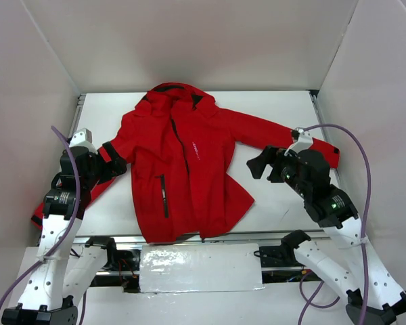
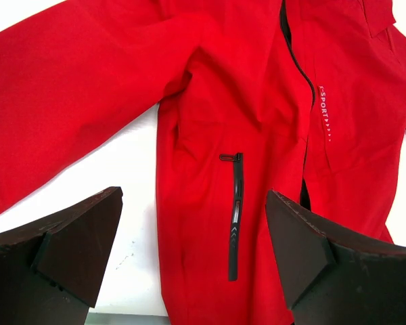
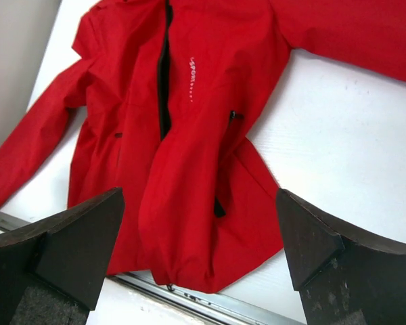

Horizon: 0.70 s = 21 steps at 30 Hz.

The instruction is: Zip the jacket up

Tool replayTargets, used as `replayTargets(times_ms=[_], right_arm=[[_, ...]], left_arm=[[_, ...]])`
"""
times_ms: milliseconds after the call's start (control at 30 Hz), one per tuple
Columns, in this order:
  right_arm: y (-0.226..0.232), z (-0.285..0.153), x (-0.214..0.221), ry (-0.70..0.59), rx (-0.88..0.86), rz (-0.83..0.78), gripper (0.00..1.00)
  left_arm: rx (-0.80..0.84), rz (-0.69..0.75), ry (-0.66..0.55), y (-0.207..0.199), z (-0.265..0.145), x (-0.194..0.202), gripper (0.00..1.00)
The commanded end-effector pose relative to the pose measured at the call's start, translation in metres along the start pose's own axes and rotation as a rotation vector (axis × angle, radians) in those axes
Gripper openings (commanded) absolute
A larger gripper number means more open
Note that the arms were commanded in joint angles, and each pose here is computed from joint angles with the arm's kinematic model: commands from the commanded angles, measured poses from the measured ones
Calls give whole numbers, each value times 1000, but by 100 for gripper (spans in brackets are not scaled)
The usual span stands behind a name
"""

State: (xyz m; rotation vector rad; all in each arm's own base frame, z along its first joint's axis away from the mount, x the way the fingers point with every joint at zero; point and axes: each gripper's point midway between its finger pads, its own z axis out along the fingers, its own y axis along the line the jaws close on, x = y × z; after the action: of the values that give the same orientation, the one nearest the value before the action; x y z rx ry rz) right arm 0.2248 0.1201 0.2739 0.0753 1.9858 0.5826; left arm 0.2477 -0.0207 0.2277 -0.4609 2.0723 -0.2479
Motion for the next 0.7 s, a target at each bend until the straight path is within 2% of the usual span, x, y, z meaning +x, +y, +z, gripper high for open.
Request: replayTargets(times_ms=[0,100,167,233,300,367,400,433,467,500,567,600,667], right_arm=[[4,-3,-16,-36,12,-21,100],[14,4,-10,-8,-49,-59,100],[32,12,6,55,-150,-76,100],[42,29,34,192,-152,-105,100],[48,48,61,282,-76,-158,100],[68,51,82,283,-6,-250,100],[61,58,107,354,81,-318,100],[63,59,116,361,123,-362,100],[73,59,119,317,177,-397,100],[61,64,141,372,270,-478,100],[66,68,148,349,344,-519,97],[64,69,168,391,382,-596,95],[77,72,181,403,377,-623,93]], left_arm=[[6,-8,-50,-3,-4,-13,99],[6,-10,-54,-3,-5,-14,99],[12,-10,-55,-3,-5,-14,99],[14,-8,-52,-4,-5,-13,99],[14,-10,-56,-4,-6,-14,99],[5,-11,-62,-2,-6,-15,99],[0,-13,-64,-1,-7,-16,100],[-3,-15,-66,0,-7,-15,99],[-6,-16,-70,0,-8,-17,99],[-9,-15,-72,1,-8,-16,99],[-8,-14,-73,1,-8,-16,99],[-5,-14,-72,0,-8,-16,99],[2,-11,-70,-1,-8,-16,100]])
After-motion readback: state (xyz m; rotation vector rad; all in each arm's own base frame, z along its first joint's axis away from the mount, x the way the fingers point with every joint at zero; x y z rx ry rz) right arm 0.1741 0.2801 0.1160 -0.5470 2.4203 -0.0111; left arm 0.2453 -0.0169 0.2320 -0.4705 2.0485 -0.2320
